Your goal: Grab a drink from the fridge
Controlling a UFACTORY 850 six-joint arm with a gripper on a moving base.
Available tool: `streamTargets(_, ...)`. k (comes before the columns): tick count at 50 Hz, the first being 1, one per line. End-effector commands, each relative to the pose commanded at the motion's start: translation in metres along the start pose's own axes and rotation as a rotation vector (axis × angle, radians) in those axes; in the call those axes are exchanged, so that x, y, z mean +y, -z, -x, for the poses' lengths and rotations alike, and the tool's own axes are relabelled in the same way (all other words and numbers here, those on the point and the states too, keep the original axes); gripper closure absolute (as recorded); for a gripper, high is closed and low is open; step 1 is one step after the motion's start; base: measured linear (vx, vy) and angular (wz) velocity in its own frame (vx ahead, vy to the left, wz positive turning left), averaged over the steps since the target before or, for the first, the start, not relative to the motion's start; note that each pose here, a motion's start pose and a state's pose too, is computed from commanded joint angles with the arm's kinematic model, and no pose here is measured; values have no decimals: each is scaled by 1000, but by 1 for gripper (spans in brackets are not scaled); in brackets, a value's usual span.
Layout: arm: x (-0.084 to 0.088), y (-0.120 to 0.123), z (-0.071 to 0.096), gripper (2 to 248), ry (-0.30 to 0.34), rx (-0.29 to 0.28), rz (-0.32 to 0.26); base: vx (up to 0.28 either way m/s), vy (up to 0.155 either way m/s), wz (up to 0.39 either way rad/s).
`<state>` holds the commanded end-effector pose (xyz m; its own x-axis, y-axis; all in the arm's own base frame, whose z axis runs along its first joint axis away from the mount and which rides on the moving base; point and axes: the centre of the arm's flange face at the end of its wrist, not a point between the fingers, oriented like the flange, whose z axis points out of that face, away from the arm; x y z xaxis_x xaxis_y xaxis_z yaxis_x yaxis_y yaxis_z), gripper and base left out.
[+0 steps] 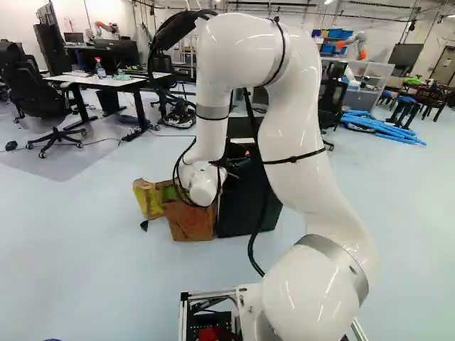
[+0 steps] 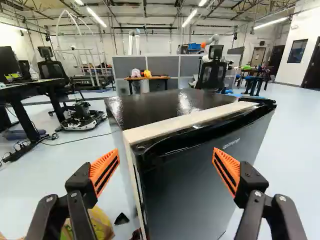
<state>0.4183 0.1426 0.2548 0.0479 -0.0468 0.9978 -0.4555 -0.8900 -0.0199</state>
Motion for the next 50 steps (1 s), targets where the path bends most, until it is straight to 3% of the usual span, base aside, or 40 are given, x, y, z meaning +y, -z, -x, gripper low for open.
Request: streamTargets(50,-22,-8,4,3,-45,18,130,0,0,0)
